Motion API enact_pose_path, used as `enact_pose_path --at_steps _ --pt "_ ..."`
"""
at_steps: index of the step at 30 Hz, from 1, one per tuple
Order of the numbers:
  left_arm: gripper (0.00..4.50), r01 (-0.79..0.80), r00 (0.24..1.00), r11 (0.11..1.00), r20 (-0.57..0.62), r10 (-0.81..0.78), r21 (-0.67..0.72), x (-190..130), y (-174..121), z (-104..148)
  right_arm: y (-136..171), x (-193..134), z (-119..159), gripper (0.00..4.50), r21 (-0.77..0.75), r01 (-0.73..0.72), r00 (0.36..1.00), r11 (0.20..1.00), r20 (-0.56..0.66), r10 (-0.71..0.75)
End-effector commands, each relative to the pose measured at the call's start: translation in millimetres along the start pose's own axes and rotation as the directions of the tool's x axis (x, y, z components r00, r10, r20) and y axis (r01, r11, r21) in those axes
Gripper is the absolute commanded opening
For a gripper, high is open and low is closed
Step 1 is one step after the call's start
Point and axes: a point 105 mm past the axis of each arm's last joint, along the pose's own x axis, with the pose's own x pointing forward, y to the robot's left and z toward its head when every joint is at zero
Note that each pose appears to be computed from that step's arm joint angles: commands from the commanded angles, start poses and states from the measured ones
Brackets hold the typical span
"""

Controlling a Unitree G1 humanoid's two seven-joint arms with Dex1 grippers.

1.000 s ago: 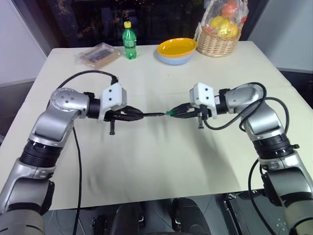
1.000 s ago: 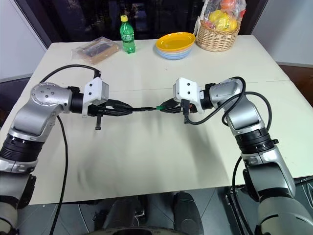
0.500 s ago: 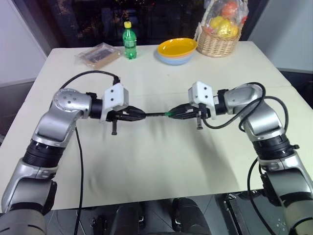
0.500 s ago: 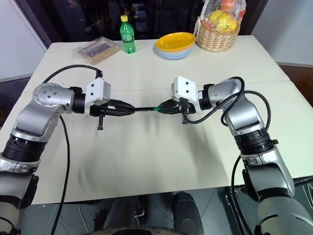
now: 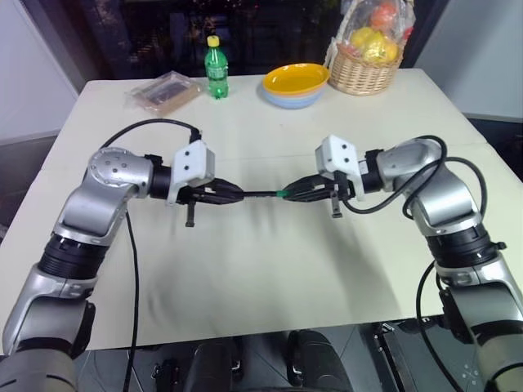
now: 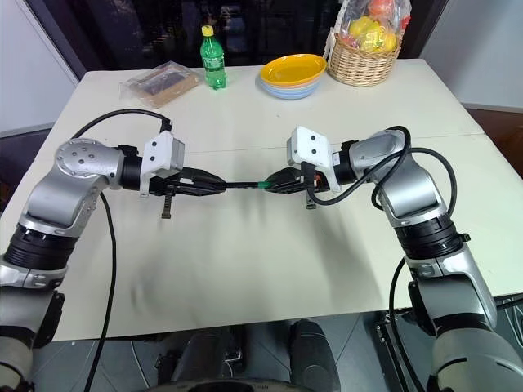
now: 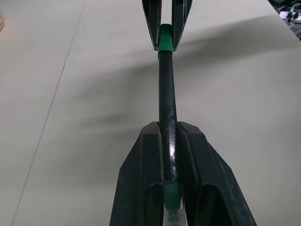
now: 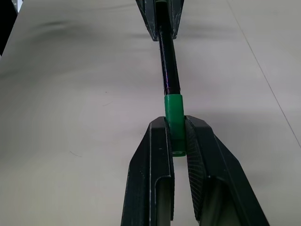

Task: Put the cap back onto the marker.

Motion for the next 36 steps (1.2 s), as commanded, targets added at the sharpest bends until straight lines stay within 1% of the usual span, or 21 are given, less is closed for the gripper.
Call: enact_pose_path --at_steps 1,4,10,18,24,36 --pt "0.00 -0.025 0.999 0.999 0.023 0.026 -0.019 0 6 5 14 10 51 0.03 -0.212 -0.064 0.990 0.975 0.108 0.089" --pt "0.00 -0.020 1.000 0.999 0.021 0.021 -0.029 0 5 4 16 11 54 0.03 -0.231 -0.063 0.990 0.971 0.112 0.091" --pt "0.00 -0.024 1.000 0.998 -0.003 0.025 0.063 2 5 3 23 16 52 0.03 -0.211 -0.108 0.986 0.971 0.103 0.132" --pt "0.00 -0.011 1.000 0.994 -0.024 0.014 0.108 2 4 2 26 18 48 0.03 -0.164 -0.139 0.982 0.977 0.102 0.157" --pt "0.00 0.007 0.999 0.995 -0.049 -0.003 0.097 0 0 -3 23 18 44 0.03 -0.158 -0.125 0.986 0.979 0.090 0.140" --pt "0.00 0.017 0.993 0.998 -0.118 -0.010 0.063 -4 -4 -23 20 20 33 0.03 -0.187 -0.109 0.993 0.976 0.023 0.116"
